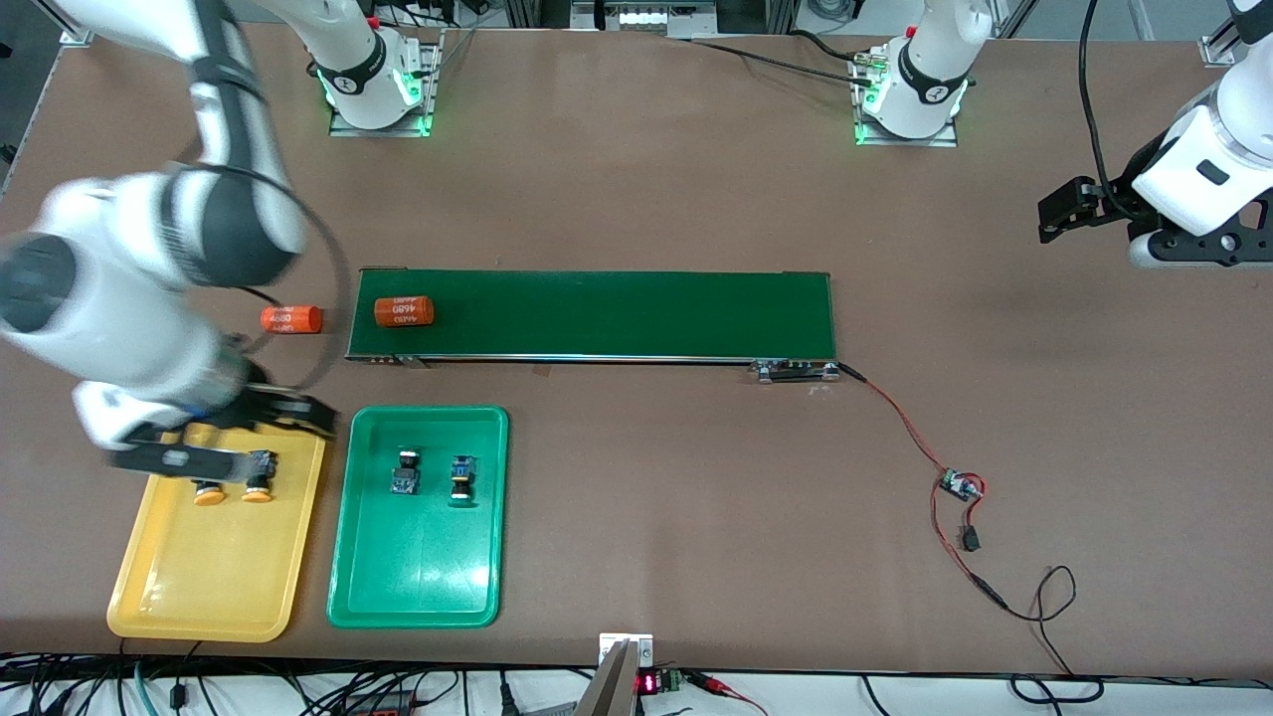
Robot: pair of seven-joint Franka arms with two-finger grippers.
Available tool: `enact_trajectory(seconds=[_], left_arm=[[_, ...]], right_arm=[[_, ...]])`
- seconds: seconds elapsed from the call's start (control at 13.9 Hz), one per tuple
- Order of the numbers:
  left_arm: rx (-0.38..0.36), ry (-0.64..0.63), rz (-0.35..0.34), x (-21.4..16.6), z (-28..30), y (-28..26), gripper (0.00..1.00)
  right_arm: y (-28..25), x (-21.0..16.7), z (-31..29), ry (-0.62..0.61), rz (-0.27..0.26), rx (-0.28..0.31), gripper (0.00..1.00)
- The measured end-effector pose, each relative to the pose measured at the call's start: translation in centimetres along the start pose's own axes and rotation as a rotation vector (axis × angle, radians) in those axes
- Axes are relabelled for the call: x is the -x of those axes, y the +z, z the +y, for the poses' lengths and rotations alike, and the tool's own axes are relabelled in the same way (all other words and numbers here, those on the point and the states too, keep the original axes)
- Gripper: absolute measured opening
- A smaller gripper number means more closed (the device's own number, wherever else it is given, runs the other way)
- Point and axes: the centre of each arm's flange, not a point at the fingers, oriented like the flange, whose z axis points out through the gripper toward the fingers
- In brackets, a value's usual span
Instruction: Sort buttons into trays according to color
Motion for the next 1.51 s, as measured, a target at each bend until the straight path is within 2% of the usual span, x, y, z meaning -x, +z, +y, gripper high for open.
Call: enact_trajectory(seconds=[0.22, 0.36, 0.58, 0.86, 1.15, 1.51], left_arm=[[0.000, 0.000, 0.000, 0.0, 0.0, 0.0, 1.00], [0.000, 0.000, -0.001, 0.0, 0.0, 0.0, 1.00], [0.000, 0.001, 0.000, 0.0, 0.0, 0.0, 1.00], [0.000, 0.001, -0.001, 0.0, 0.0, 0.0, 1.00], [0.000, 0.001, -0.001, 0.0, 0.0, 0.0, 1.00], [0.000, 0.001, -0.001, 0.0, 0.0, 0.0, 1.00]], right_arm=[[-3.5, 0.3, 8.3, -0.052, -0.023, -0.002, 1.00], [-5.5, 1.6, 10.8, -0.071, -0.066, -0.009, 1.00], [-7.8, 3.6, 12.2, -0.101, -0.134, -0.006, 1.00], [-7.7, 5.0, 11.6, -0.112, -0.162, -0.005, 1.00], [-8.1, 7.8, 11.9, -0.119, -0.157, 0.015, 1.00], [-11.0, 10.3, 10.9, -0.135, -0.121, 0.007, 1.00]])
